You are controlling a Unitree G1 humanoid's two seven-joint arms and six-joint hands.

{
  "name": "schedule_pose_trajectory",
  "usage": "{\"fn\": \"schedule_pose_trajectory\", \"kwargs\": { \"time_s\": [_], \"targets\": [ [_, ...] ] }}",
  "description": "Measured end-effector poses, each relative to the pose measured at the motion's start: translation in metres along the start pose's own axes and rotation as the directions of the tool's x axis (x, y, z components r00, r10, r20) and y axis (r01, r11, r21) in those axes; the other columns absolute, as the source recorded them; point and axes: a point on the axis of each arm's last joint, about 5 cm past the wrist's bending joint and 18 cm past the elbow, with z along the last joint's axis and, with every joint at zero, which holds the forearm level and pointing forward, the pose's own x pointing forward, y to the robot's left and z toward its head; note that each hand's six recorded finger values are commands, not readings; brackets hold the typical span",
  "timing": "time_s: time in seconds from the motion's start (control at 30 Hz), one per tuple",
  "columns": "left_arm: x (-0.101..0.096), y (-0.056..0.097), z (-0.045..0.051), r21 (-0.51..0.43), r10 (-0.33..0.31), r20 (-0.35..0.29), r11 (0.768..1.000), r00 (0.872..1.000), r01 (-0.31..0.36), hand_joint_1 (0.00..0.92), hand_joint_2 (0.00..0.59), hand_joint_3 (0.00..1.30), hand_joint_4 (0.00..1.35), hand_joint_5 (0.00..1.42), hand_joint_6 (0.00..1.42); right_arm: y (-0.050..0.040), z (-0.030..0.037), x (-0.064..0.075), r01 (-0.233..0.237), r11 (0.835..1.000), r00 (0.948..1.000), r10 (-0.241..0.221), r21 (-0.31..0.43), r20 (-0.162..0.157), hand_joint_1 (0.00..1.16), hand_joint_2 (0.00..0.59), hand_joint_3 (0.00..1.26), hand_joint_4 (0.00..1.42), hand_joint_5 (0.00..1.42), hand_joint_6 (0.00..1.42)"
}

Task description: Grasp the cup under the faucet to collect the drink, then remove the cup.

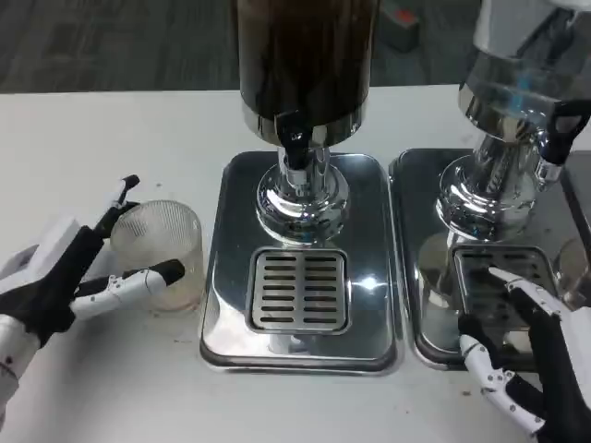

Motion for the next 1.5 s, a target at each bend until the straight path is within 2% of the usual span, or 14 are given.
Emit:
{"fn": "schedule_pose_trajectory", "kwargs": {
  "time_s": [0.4,0.67,0.93,1.07,1.23,1.43,1.5],
  "targets": [
    [0.003,-0.003,0.0003,-0.001,-0.019,-0.015,1.000,1.000,0.019,0.091,0.000,0.00,0.14,0.31,0.20,-0.0010,-0.0010,0.000,0.007,1.000,1.0000,-0.007,0.001,-0.007,0.32,0.446,0.32,0.26,0.29,0.37],
    [0.003,-0.005,0.0006,0.010,-0.010,-0.015,1.000,1.000,0.010,0.187,0.012,0.00,0.18,0.35,0.25,-0.0015,-0.0014,0.000,0.012,1.000,0.9998,-0.011,0.019,-0.016,0.31,0.447,0.32,0.26,0.29,0.37],
    [0.004,-0.009,0.0015,0.025,-0.002,-0.017,1.000,1.000,0.002,0.208,0.011,0.00,0.22,0.40,0.30,-0.0010,-0.0015,-0.001,0.010,1.000,0.9997,-0.010,0.024,-0.023,0.31,0.443,0.32,0.26,0.29,0.37],
    [0.005,-0.012,0.0030,0.016,0.014,-0.014,1.000,1.000,-0.013,0.210,0.018,0.01,0.29,0.46,0.37,-0.0008,-0.0019,-0.002,0.008,1.000,0.9996,-0.007,0.027,-0.029,0.30,0.443,0.32,0.26,0.29,0.37],
    [0.006,-0.017,0.0047,-0.001,0.048,-0.012,0.999,0.999,-0.048,0.230,0.028,0.10,0.38,0.56,0.55,-0.0011,-0.0024,-0.003,0.002,1.000,0.9994,-0.001,0.030,-0.034,0.29,0.446,0.33,0.26,0.29,0.37],
    [0.006,-0.022,0.0076,-0.026,0.085,0.008,0.996,0.996,-0.085,0.251,0.055,0.37,0.56,0.76,0.98,-0.0016,-0.0032,-0.004,-0.001,0.999,0.9991,0.003,0.034,-0.042,0.25,0.439,0.35,0.26,0.29,0.38],
    [0.006,-0.024,0.0083,-0.032,0.098,0.011,0.995,0.995,-0.097,0.244,0.060,0.42,0.61,0.80,1.04,-0.0018,-0.0034,-0.004,-0.005,0.999,0.9991,0.006,0.034,-0.043,0.24,0.438,0.35,0.26,0.29,0.38]
  ]
}}
